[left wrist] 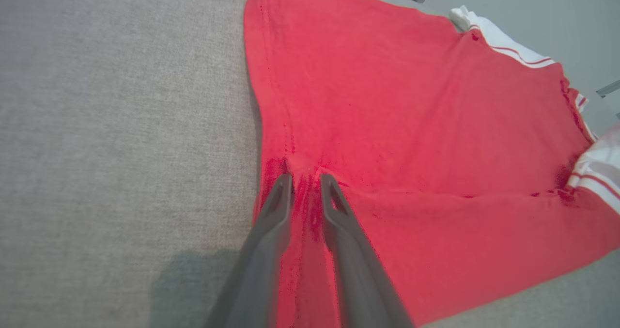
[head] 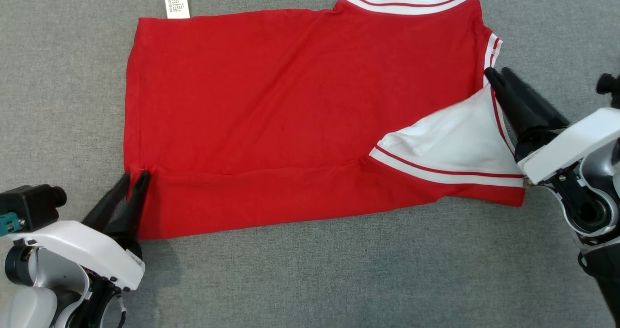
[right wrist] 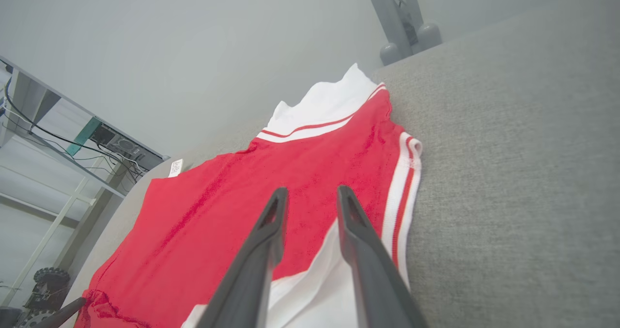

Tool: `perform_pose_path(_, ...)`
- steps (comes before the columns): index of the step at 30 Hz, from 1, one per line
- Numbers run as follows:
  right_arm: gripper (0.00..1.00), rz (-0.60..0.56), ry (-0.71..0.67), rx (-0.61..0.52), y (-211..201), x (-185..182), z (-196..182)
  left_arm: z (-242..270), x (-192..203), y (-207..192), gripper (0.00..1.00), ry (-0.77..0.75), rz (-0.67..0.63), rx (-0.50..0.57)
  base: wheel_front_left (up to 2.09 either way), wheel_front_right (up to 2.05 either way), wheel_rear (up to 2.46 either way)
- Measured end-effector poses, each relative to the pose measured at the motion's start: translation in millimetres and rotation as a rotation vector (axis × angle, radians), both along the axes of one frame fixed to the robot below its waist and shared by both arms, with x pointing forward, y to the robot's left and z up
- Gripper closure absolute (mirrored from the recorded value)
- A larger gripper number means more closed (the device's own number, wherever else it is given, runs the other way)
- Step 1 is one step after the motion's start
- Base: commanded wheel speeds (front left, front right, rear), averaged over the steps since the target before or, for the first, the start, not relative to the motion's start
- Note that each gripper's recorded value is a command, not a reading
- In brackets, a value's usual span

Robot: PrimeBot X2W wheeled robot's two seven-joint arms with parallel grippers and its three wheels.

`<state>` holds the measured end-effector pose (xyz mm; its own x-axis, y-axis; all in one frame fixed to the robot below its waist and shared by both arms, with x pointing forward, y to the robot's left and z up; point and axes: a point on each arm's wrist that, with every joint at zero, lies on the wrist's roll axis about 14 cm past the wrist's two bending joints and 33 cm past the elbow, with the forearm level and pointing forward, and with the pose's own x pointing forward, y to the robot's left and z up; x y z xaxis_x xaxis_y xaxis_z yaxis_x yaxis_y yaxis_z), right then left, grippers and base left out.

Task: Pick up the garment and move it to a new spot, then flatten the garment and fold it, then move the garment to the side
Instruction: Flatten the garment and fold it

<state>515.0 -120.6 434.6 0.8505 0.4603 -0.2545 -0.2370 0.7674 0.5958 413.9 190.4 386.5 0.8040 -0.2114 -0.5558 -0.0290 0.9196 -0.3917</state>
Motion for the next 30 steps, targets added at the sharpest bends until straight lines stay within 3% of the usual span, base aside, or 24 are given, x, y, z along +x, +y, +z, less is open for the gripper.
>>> perform_pose_path(7,0.00,-0.182,-0.165,0.003,-36,2,19,31,12,9,0.00,-0.193,0.174,-0.051,0.00,0.00,0.00)
perform_pose_path(13,0.00,-0.297,-0.339,-0.117,-66,-8,39,61,23,16,0.00,-0.385,0.260,0.012,0.00,0.00,0.00)
perform_pose_path(21,0.00,-0.336,-0.469,-0.292,-71,-37,61,100,37,13,0.00,-0.591,0.240,0.163,0.00,0.00,0.00)
perform_pose_path(30,0.00,-0.327,-0.470,-0.395,-68,-67,57,107,32,13,0.00,-0.652,0.145,0.273,0.00,0.00,0.00)
